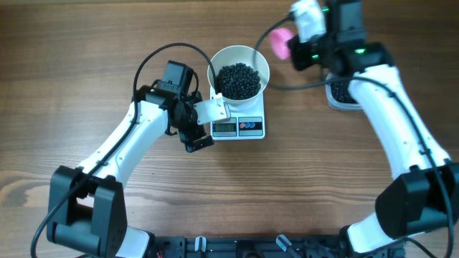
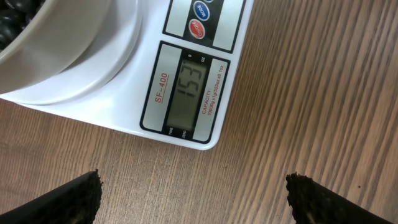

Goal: Scoop item into bowl and weigh 150g on scale
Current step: 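Return the empty scoop into the bean tub with the right gripper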

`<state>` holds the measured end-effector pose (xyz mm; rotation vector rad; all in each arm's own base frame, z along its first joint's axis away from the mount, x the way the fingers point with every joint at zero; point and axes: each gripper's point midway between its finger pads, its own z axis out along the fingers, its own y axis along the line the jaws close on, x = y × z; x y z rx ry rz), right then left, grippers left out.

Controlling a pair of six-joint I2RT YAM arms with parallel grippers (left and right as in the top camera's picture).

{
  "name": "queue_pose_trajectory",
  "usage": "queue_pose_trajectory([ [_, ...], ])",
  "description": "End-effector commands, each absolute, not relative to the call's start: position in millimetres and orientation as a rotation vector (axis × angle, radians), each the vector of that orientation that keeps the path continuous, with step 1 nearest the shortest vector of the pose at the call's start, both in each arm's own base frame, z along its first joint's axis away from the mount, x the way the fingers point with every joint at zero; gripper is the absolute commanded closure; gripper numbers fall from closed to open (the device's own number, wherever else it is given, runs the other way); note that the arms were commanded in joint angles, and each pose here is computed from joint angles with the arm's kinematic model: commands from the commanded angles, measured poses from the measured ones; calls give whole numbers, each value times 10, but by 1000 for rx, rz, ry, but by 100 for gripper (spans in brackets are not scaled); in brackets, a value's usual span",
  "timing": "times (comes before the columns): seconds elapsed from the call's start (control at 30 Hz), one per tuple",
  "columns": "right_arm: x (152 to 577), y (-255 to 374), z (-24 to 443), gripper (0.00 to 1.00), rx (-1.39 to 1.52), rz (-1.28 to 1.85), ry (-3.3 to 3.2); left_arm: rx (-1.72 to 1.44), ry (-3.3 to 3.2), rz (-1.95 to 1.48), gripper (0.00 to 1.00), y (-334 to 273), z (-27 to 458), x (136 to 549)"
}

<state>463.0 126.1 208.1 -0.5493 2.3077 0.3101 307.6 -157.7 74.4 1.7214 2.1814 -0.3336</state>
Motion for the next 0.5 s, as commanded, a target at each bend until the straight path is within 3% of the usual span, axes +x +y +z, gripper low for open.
queue_pose_trajectory([
  [0.0, 4567, 836, 2250, 96, -348, 455, 2341, 1739, 2174, -364, 0, -1594, 701, 3047],
  [0.3, 4057, -538, 2103, 96, 110, 440, 2520, 1739, 2174, -364, 0, -1594, 701, 3047],
  [0.47, 3829, -1018, 1800, 96, 233, 151, 2655, 1739, 2173, -364, 0, -1594, 702, 3047],
])
